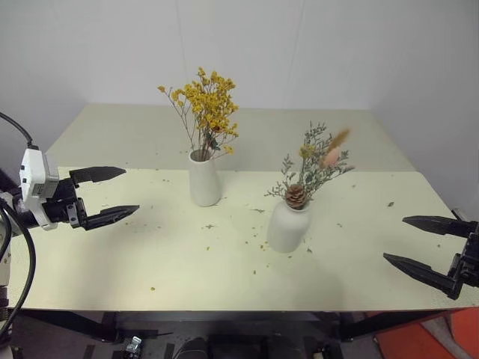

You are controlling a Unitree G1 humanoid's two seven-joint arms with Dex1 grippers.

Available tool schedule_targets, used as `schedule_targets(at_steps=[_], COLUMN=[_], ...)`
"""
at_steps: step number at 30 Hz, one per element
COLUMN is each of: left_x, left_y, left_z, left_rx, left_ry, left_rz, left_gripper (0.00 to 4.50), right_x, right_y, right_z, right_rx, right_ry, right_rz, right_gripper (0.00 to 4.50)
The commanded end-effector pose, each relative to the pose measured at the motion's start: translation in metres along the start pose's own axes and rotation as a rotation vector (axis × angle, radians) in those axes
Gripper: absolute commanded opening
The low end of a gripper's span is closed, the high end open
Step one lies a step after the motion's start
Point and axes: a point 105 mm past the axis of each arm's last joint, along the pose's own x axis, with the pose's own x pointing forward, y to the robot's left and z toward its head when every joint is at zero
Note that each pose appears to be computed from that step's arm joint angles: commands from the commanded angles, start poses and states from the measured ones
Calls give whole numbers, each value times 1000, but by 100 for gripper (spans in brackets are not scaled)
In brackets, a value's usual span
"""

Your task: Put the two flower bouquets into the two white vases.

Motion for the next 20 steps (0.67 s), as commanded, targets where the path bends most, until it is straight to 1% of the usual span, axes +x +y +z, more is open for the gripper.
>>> schedule_targets(at_steps=[1,9,13,20], left_x=[-2,1,5,4], left_y=[1,-3,0,1], left_z=[13,22,19,20], left_rx=[40,58,57,55], left_ry=[-31,-69,-54,-64], left_rz=[42,1,-1,19], left_gripper=[450,450,450,450], right_x=[-2,-3,-2,-2], right_y=[-5,-1,0,1], right_z=[8,15,16,15], right_rx=[-59,-83,-85,-83], right_ry=[1,-13,-13,-10], right_rz=[10,4,7,-5], right_gripper=[446,446,446,446])
